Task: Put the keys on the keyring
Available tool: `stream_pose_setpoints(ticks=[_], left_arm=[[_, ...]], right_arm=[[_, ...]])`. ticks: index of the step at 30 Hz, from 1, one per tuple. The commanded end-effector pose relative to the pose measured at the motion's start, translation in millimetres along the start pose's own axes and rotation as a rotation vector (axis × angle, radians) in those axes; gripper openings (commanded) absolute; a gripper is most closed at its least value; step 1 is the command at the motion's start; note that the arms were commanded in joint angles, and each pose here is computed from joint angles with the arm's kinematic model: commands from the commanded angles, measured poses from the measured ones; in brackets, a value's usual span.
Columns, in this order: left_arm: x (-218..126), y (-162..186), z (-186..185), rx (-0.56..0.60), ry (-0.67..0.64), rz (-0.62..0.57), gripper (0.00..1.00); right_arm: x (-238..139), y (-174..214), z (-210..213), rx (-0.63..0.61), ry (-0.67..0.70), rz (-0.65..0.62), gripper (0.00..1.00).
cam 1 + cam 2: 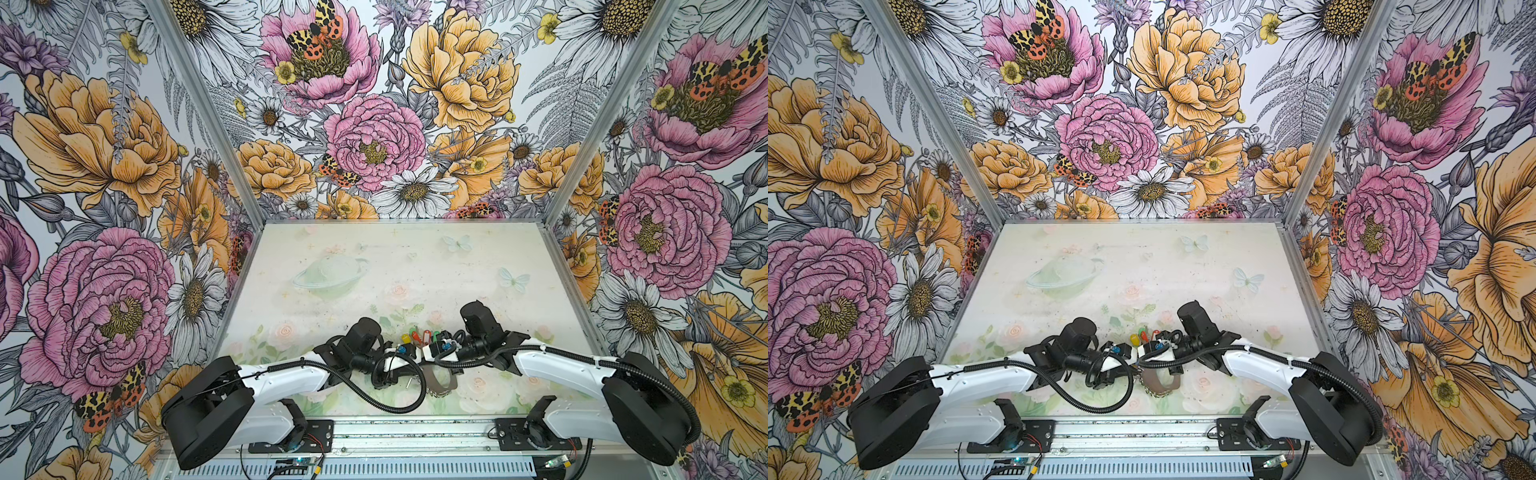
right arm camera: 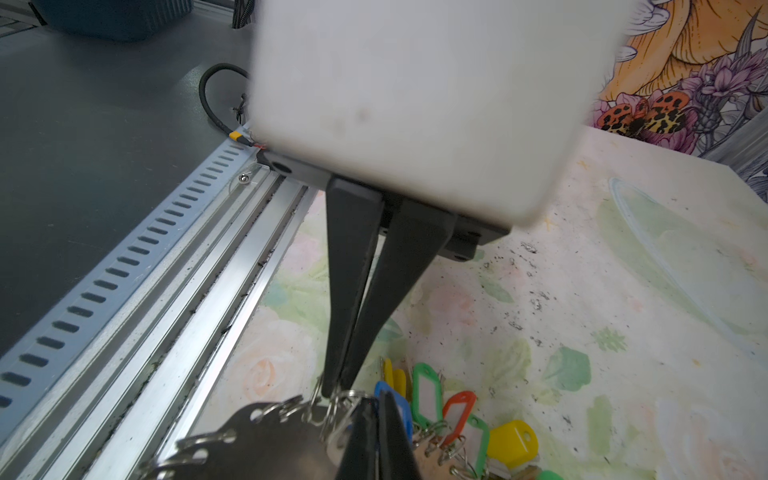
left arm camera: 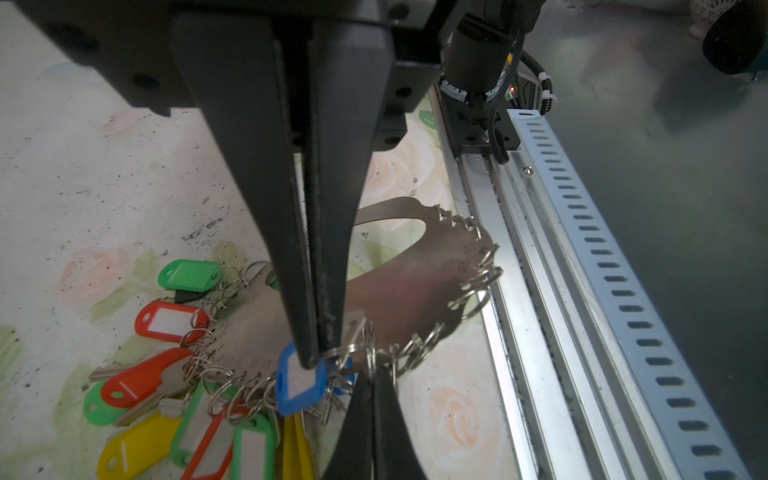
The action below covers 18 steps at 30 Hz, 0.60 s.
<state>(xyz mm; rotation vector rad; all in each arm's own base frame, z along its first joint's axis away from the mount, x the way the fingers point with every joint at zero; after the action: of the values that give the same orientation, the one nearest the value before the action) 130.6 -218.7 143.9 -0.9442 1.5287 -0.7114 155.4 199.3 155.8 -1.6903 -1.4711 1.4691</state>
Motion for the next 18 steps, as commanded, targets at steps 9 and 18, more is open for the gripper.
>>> stream_pose_setpoints(ticks=[9, 18], left_arm=[[-7.1, -18.0, 0.9, 0.073, -0.026, -0.090, 0.00], [-5.7, -18.1, 1.3, 0.068, -0.018, -0.088, 0.00]], right_arm=[[0.4, -6.8, 4.9, 0.000, -0.042, -0.045, 0.15], [2.4, -9.0, 2.2, -0.008, -0.034, -0.082, 0.17]])
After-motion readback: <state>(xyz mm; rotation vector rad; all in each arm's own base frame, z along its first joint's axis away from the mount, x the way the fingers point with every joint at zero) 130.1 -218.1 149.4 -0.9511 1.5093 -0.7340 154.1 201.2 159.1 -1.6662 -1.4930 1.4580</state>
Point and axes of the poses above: each gripper's point midway between its finger pads, its own x axis out along the fingers, its own z axis along the line the jaws close on, y = z × x, the point moved 10 cm from there along -x, back along the fingers, and after that the axes turned 11 degrees about -x, right-handed, at the moved point
